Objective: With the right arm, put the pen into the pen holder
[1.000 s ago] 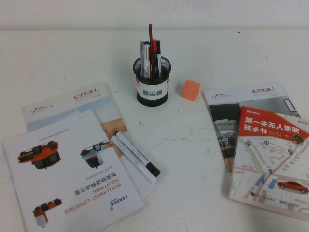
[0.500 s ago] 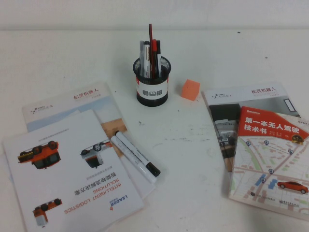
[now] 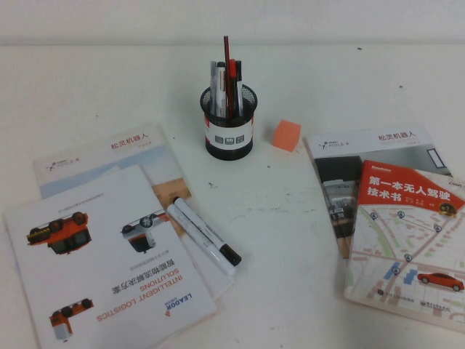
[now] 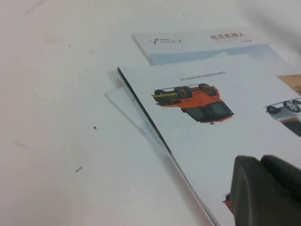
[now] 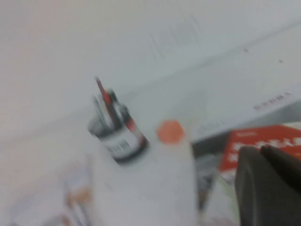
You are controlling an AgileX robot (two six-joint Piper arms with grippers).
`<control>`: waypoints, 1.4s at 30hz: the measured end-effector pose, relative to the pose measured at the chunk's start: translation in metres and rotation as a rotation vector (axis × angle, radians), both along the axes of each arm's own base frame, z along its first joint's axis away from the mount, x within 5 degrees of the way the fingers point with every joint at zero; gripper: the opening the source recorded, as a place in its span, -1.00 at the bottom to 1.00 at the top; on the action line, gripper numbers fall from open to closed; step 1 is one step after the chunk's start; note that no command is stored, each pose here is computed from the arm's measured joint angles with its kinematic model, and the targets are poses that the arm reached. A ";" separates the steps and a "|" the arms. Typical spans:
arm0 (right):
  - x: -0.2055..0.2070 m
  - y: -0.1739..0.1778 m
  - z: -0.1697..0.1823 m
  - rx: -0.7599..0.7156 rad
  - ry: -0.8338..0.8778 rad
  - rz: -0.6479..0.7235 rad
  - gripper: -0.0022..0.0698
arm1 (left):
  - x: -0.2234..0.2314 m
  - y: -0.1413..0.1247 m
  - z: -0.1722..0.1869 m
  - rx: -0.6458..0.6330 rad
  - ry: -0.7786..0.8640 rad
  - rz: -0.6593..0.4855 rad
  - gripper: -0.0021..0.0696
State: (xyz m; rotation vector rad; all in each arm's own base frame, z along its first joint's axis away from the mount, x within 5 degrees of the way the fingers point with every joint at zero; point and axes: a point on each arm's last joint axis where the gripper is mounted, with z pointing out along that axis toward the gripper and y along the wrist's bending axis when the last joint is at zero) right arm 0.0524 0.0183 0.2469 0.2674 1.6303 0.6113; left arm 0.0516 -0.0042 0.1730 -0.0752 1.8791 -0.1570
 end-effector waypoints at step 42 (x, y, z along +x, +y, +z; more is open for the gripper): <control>0.303 0.252 0.021 -1.170 0.807 0.823 -1.00 | 0.000 0.000 0.000 -0.002 0.000 0.000 -0.95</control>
